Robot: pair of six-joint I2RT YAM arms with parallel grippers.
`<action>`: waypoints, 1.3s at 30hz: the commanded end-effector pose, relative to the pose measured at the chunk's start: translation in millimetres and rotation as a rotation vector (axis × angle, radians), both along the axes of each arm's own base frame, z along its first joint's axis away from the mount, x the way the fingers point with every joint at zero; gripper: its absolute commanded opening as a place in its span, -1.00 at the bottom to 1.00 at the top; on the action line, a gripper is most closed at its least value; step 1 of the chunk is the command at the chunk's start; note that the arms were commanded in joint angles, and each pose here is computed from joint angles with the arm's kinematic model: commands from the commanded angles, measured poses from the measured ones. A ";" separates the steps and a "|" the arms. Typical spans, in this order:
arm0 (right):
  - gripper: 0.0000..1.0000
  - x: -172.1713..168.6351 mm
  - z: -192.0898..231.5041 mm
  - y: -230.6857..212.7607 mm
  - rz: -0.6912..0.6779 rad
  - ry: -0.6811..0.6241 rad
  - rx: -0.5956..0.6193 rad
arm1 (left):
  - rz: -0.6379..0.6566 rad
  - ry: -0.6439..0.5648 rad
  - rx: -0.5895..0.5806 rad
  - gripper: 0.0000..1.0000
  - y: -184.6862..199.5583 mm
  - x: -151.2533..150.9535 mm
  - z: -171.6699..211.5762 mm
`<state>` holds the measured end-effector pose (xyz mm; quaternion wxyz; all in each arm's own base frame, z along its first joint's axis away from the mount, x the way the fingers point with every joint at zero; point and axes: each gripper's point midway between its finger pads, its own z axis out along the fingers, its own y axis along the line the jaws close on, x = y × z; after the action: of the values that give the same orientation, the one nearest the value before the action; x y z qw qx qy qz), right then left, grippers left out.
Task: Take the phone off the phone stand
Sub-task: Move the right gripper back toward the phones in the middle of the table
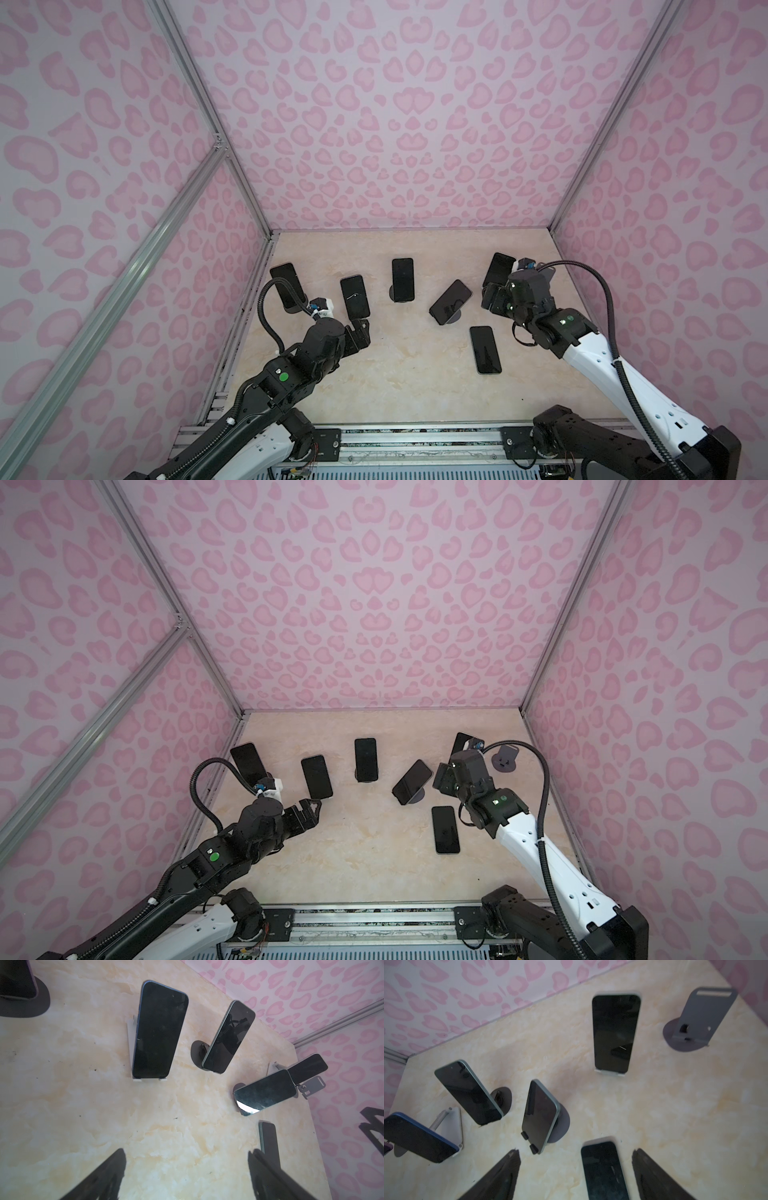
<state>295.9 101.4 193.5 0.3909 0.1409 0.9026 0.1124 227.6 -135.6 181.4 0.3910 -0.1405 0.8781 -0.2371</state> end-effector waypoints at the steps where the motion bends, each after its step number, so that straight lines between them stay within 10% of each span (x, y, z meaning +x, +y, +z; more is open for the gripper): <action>1: 0.62 -15.6 -20.9 28.0 -0.025 0.031 0.161 | -0.017 0.040 -0.029 0.91 -3.1 -6.8 -9.9; 9: -0.51 -17.5 -40.8 87.7 0.152 0.099 0.136 | -0.012 0.009 -0.010 0.91 2.3 -6.8 -10.2; 39: -0.71 43.9 -148.3 161.1 0.254 0.334 -0.233 | -0.015 0.020 0.047 0.90 6.5 -6.6 -13.8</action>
<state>340.4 266.5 52.6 0.2339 -0.0038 0.9713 0.0436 216.1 -127.3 160.0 0.3724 -0.1349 0.8917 -0.2192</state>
